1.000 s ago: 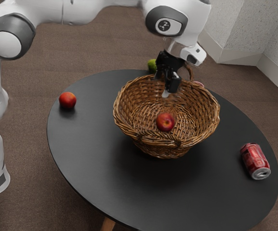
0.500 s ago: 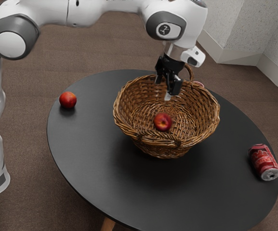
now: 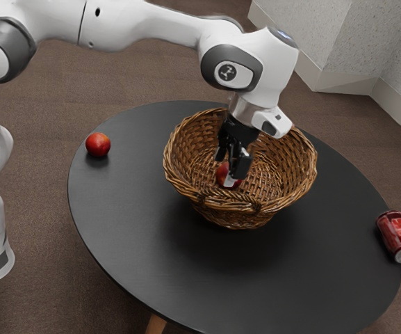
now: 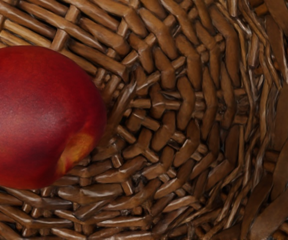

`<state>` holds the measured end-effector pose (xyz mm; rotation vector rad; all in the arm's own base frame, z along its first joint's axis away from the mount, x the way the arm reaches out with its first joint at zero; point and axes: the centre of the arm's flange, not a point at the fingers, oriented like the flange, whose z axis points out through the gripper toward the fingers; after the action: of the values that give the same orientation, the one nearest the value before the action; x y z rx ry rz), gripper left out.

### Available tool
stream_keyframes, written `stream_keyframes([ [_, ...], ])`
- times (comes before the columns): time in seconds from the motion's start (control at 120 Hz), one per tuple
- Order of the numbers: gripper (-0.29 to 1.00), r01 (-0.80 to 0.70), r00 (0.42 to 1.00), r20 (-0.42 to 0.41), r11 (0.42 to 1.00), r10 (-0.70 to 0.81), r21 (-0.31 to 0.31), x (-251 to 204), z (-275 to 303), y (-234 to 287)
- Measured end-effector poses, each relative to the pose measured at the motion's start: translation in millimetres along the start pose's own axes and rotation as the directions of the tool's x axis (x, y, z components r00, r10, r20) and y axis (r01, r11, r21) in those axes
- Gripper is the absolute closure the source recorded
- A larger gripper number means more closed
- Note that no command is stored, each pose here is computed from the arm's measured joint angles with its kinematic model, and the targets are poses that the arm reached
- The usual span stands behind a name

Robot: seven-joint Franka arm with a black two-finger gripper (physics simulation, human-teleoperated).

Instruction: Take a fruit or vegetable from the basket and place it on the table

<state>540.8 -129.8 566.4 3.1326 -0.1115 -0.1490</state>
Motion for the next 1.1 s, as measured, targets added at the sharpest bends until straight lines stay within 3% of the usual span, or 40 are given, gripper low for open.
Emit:
stream_keyframes([
  [0.333,0.0,0.008,1.0,-0.007,1.0,-0.008,-0.001,2.1,1.4,-3.2],
  [0.867,0.0,0.178,0.984,-0.009,0.984,-0.178,-0.02,12.5,13.0,-97.0],
  [1.1,0.0,0.205,0.979,-0.015,0.978,-0.205,-0.025,13.1,12.8,-112.0],
])
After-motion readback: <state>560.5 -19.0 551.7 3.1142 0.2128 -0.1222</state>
